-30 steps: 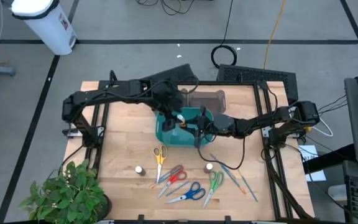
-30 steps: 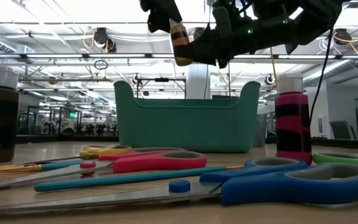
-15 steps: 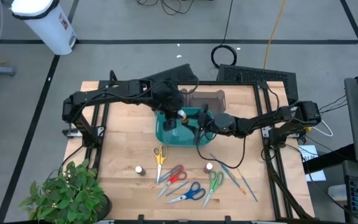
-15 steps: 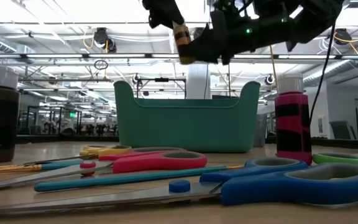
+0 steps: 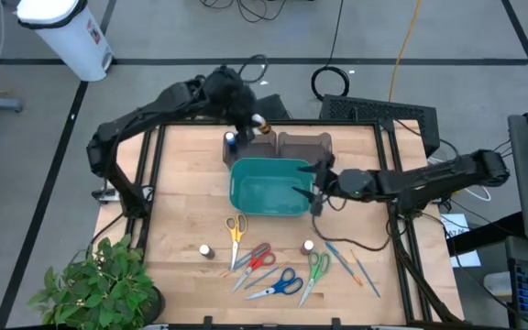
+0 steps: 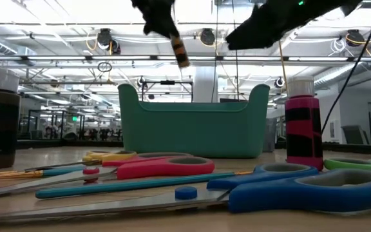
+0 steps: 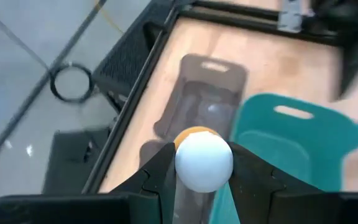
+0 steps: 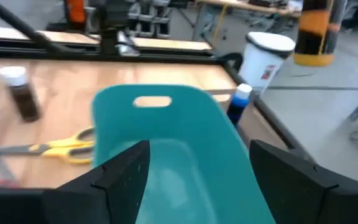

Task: Pick & Place Paint Supplies
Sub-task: Put the yellow paint bottle into the left black bin

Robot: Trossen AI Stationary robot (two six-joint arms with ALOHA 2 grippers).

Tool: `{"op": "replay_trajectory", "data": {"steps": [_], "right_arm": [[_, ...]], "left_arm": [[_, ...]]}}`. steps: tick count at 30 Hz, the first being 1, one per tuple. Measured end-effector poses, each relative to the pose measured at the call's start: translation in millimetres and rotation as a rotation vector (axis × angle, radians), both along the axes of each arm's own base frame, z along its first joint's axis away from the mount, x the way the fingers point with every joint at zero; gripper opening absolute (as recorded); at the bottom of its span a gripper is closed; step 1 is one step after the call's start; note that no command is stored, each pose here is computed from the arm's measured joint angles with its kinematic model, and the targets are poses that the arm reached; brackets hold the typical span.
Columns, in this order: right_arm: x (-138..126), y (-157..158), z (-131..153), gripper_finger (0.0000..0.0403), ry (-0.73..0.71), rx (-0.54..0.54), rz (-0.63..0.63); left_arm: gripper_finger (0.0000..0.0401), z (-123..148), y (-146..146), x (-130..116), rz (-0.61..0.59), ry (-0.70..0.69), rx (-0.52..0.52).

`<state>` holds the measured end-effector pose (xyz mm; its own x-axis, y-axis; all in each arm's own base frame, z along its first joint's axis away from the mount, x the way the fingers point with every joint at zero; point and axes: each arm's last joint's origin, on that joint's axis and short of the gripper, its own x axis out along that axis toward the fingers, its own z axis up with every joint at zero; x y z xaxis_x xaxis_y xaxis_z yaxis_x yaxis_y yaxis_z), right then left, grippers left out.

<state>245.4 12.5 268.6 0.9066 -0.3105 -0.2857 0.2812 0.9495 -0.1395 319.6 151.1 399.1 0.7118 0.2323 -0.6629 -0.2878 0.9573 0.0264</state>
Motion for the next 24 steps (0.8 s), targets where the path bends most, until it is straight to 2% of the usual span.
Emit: {"op": "replay_trajectory", "data": {"steps": [3,12,24], "right_arm": [[-11,3,10,0.0271,-0.032,0.016,0.01],[-37,10,1,0.0267,-0.045,-0.009,0.062],[-57,6,0,0.0267,-0.105,0.023,0.056]], "left_arm": [[0.0119,-22,20,6,0.037,0.026,-0.042],[0.0119,-87,47,41,0.045,0.152,-0.103],[0.0119,-126,69,54,0.106,0.219,-0.118]]}}
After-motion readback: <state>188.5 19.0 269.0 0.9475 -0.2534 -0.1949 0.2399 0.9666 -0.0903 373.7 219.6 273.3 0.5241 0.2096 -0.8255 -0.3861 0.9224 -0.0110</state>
